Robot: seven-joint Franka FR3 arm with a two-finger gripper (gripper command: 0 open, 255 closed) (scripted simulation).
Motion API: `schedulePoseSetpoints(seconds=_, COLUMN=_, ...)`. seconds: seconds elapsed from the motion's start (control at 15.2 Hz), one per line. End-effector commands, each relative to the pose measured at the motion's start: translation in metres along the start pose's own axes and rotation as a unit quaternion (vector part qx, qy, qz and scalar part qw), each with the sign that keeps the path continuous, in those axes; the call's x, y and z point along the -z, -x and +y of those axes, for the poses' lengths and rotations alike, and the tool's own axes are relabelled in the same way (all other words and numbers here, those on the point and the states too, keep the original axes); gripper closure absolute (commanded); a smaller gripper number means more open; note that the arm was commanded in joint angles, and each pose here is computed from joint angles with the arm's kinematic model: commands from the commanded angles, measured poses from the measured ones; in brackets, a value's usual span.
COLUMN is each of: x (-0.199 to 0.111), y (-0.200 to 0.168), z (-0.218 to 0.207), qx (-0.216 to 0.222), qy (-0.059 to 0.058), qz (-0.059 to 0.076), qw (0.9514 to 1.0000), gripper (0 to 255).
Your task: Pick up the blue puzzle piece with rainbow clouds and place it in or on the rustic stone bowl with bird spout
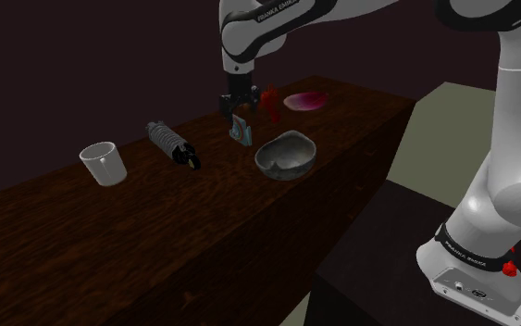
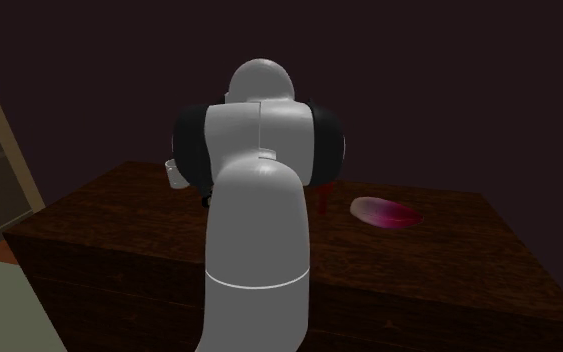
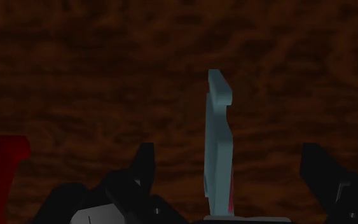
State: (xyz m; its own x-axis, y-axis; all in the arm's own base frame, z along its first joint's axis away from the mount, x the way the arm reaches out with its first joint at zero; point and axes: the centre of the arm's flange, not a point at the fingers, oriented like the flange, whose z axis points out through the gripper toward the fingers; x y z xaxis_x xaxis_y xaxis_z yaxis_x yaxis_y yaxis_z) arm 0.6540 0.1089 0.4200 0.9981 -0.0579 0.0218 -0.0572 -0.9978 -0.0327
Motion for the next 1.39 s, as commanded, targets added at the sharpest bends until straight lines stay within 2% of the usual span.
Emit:
schedulePoseSetpoints(seconds=0.0, x=-0.0106, y=-0.0004, z=-0.0004, qx=0.000, qy=0.000, qz=0.000, qw=1.0000, gripper=0)
schedulePoseSetpoints(seconds=0.13, x=-0.0189, y=-0.0003, z=-0.0004, qx=0.000, qy=0.000, qz=0.000, qw=1.0000, gripper=0)
schedulePoseSetpoints(seconds=0.59, x=-0.0189, y=-0.0004, z=-0.0004, qx=0.000, qy=0.000, qz=0.000, qw=1.0000, gripper=0)
schedulePoseSetpoints(seconds=0.66, x=-0.0189, y=-0.0004, z=-0.0004, qx=0.000, qy=0.000, qz=0.000, qw=1.0000, gripper=255)
schedulePoseSetpoints(seconds=1.32, x=-0.0137, y=-0.0005, z=-0.0005, qx=0.000, qy=0.000, qz=0.000, qw=1.0000, gripper=255)
